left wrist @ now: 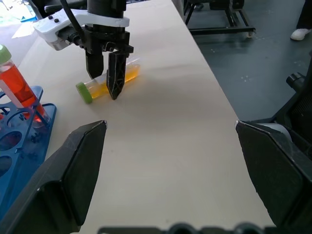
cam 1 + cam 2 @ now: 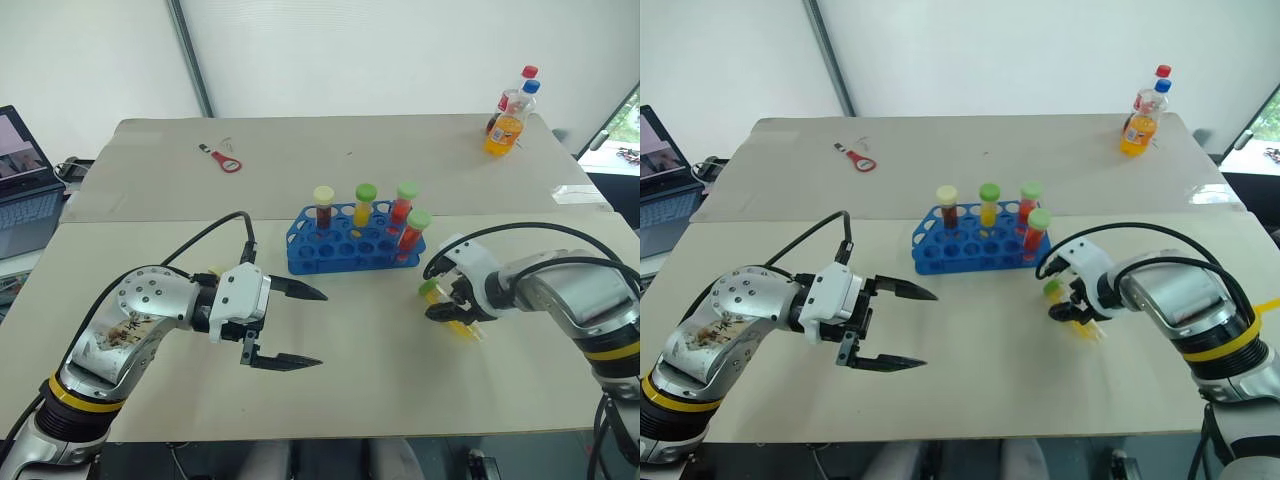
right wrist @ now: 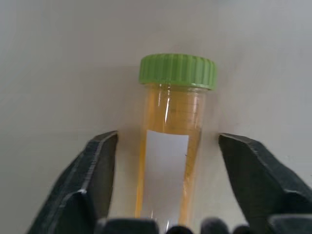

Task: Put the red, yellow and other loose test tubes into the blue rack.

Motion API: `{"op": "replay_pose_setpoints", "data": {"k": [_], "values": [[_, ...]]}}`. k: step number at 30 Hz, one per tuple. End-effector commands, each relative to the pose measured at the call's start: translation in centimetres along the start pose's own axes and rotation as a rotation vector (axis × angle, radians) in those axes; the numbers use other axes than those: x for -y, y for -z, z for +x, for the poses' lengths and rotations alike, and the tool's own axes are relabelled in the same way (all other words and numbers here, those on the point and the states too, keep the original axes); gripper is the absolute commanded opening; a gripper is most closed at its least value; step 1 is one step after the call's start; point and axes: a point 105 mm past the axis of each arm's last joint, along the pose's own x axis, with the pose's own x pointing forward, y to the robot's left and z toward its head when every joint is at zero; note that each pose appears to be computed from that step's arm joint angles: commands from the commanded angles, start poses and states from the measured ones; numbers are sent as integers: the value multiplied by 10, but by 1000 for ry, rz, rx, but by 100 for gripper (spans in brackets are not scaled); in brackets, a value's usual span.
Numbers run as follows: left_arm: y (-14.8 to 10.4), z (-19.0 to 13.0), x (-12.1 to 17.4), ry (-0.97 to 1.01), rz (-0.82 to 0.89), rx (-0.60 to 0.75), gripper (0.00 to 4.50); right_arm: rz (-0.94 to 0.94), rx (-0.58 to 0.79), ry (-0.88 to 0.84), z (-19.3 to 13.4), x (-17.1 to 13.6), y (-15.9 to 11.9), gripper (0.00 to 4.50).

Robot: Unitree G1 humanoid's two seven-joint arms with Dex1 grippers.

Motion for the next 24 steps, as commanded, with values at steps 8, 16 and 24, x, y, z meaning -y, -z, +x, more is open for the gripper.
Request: {"op": "replay_pose_setpoints", "data": {"k": [8,16,24], "values": [[-6,-1,-3,-38,26,3,450,-4,13,-7,-9,-2,0,100],[-9,-23,-21,-176,-45,21,450,-164,337,-176,-39,-59,-27,100],[-4,-49,-42,-362,-113,27,450,-26,1113,-25,-56,-80,-111,99]]}}
